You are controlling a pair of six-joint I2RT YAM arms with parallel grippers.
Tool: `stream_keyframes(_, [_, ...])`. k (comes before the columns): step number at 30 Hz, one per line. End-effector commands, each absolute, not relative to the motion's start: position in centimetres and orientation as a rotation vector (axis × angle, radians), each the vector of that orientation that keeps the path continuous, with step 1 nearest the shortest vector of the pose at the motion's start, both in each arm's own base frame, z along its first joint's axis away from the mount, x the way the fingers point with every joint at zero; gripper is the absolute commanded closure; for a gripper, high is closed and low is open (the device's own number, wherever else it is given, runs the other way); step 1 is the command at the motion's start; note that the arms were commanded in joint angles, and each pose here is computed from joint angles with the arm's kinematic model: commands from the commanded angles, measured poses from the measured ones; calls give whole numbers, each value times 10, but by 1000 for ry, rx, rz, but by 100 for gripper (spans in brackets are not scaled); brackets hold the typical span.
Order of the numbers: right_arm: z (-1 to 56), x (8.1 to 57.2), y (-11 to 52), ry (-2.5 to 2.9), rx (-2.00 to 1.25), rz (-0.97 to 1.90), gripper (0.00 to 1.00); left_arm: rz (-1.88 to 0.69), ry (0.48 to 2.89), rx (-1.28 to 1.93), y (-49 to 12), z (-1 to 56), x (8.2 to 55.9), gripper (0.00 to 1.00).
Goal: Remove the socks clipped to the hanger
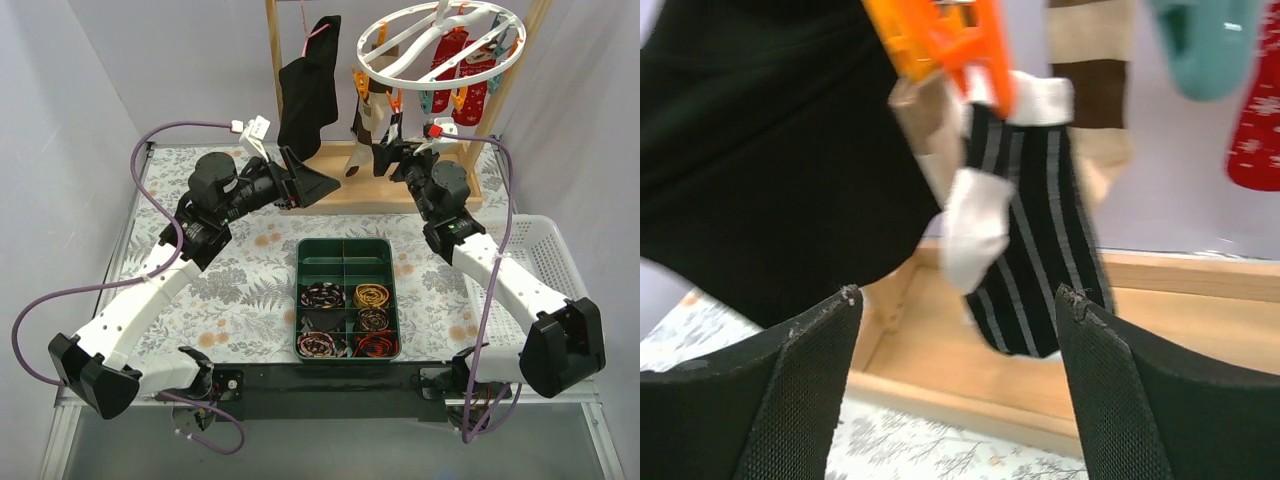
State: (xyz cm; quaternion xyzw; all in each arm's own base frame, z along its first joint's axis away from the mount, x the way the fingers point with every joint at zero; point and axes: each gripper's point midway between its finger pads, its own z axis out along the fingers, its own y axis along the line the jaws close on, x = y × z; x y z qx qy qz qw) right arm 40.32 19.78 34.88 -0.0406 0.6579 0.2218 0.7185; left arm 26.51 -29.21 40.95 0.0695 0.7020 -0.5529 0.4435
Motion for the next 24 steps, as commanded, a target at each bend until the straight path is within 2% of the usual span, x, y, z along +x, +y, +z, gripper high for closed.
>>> stream_keyframes(1, [363,421,177,1363,39,391,22,-1370,1736,199,-293,418,265,14])
stream_keyframes(9, [369,434,189,1333,9,399,36,-1371,1748,216,-305,421,280,12])
stream_keyframes(10, [369,435,191,1331,6,404,40,-1364,1748,213,-306,422,283,11])
stream_keyframes(12, [369,436,194,1331,-4,412,41,-1355,1747,202,-309,429,290,11])
stream_keyframes(14, [370,436,196,1329,-14,415,49,-1329,1804,188,-316,419,304,11])
stream_keyframes(15, [370,435,195,1327,-17,415,51,-1332,1777,190,-317,436,307,13])
stream_keyframes(17, [372,434,197,1323,-25,424,58,-1308,1844,168,-326,421,323,16])
stream_keyframes(21, [375,431,201,1318,-41,443,70,-1258,1822,143,-338,432,348,19])
stream_keyframes(22, [376,430,201,1316,-46,445,78,-1251,1781,142,-339,450,351,19])
stream_keyframes(24, [374,427,202,1317,-56,451,85,-1173,1806,117,-347,439,368,19])
